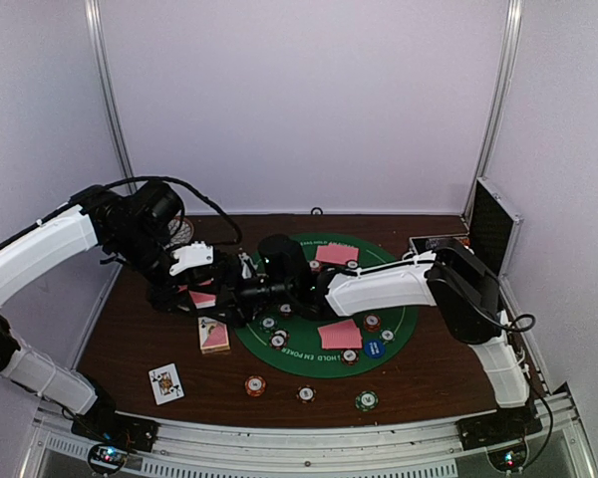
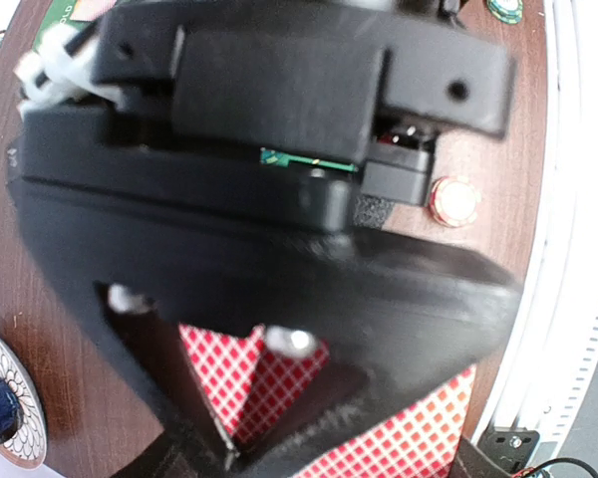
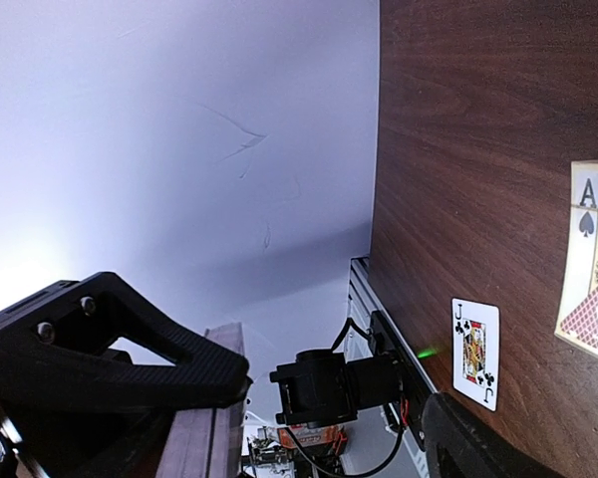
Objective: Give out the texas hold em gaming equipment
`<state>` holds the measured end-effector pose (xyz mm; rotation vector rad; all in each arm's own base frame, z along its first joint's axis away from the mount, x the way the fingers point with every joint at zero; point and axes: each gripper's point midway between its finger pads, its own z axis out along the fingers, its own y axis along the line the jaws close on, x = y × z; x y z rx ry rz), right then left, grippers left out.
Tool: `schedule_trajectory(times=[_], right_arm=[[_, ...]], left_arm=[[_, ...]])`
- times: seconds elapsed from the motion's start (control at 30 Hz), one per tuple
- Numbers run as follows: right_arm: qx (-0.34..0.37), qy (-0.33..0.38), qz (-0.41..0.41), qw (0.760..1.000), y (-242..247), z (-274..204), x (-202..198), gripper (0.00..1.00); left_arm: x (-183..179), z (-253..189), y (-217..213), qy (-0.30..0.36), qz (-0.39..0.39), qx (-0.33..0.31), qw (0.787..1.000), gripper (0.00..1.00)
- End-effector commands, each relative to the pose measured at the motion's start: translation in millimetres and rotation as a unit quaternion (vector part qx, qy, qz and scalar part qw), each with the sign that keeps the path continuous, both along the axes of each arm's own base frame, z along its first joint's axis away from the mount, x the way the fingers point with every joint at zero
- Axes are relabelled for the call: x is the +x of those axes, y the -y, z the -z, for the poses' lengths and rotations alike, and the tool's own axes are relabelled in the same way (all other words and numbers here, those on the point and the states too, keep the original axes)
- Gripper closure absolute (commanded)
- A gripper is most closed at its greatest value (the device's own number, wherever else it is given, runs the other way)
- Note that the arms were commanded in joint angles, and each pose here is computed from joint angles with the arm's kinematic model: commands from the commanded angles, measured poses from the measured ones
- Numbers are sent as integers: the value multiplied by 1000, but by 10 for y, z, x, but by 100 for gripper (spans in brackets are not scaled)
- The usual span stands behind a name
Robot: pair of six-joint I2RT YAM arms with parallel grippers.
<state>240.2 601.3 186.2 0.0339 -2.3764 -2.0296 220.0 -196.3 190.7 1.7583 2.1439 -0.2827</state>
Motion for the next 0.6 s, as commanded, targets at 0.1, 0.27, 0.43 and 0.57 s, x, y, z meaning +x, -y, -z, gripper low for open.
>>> schedule_trajectory(times=[0.1, 0.27, 0.43, 0.57], right_arm=[[16, -3, 13, 1000, 39, -34, 111, 23], [12, -1, 13, 1000, 162, -53, 122, 29], [12, 1, 9, 1000, 275, -85, 87, 34], [4, 5, 0, 1000, 328, -104, 70, 37]], left_arm=[[47, -202, 72, 28, 2, -31, 999, 78], [46, -198, 67, 28, 1, -30, 999, 78], [44, -197, 71, 27, 1, -31, 999, 78], [49, -204, 79, 27, 1, -32, 999, 78]])
